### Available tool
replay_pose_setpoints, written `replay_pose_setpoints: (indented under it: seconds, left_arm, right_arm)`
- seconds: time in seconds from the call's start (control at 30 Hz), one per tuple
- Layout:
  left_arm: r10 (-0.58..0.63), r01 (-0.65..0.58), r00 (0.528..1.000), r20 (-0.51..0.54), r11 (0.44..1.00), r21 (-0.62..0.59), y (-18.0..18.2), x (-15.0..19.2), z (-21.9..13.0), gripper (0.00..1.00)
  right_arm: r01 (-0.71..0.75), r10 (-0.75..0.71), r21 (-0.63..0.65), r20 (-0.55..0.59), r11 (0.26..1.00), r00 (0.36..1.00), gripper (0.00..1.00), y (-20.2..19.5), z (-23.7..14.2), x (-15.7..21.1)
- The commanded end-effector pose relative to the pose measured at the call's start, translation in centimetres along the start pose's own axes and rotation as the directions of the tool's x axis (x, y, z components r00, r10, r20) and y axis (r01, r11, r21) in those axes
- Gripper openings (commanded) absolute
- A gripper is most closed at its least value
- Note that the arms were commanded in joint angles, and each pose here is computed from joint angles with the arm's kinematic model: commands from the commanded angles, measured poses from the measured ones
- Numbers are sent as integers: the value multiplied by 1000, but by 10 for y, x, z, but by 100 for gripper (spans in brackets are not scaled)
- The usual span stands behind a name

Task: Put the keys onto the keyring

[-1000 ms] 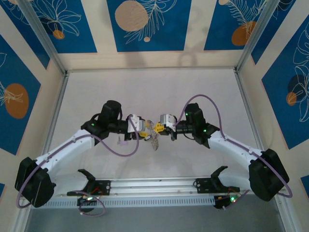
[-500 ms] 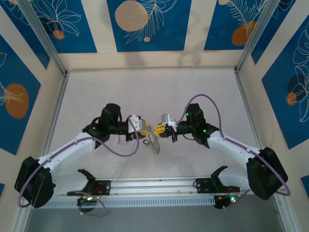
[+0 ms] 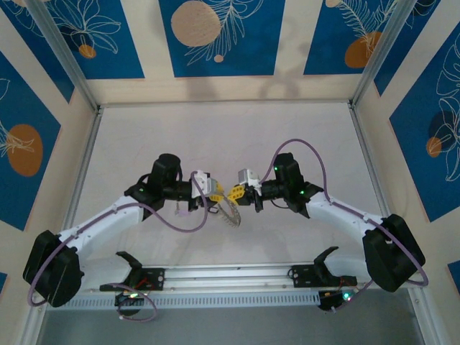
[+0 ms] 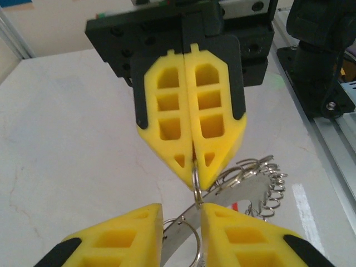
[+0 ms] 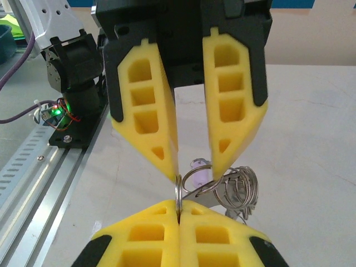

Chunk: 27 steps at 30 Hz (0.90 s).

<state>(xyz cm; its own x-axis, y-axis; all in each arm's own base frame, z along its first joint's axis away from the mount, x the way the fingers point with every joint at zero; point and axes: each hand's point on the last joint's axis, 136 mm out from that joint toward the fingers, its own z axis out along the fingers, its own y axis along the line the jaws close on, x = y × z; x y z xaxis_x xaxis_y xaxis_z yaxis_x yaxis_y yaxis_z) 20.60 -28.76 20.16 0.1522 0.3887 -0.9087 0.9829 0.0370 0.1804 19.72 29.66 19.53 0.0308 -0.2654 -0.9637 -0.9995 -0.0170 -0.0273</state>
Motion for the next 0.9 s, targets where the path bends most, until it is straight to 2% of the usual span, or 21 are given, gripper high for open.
replay_pose_setpoints:
  seconds: [0.0, 0.27, 0.53, 0.7, 0.87]
  left_arm:
    - [0, -1, 1000, 14, 998, 57, -6, -4, 2, 24]
    - [-15, 15, 1000, 0, 999, 51, -3, -3, 5, 24]
    - [-9, 9, 1000, -13, 1000, 17, 4, -1, 7, 18]
    - [-6, 5, 999, -48, 1000, -6, 7, 4, 9, 8]
    - [-1, 0, 998, -65, 1000, -8, 7, 7, 13, 6]
  right_arm:
    - [44, -44, 15, 11, 999, 999, 0, -5, 0, -14]
    - [65, -63, 69, -30, 996, 998, 0, -12, 2, -11]
    - [112, -101, 117, -97, 987, 990, 0, -15, 9, -7]
    - [161, -138, 160, -148, 974, 979, 0, -19, 11, -3]
    - [169, -149, 149, -137, 974, 979, 0, -14, 13, -7]
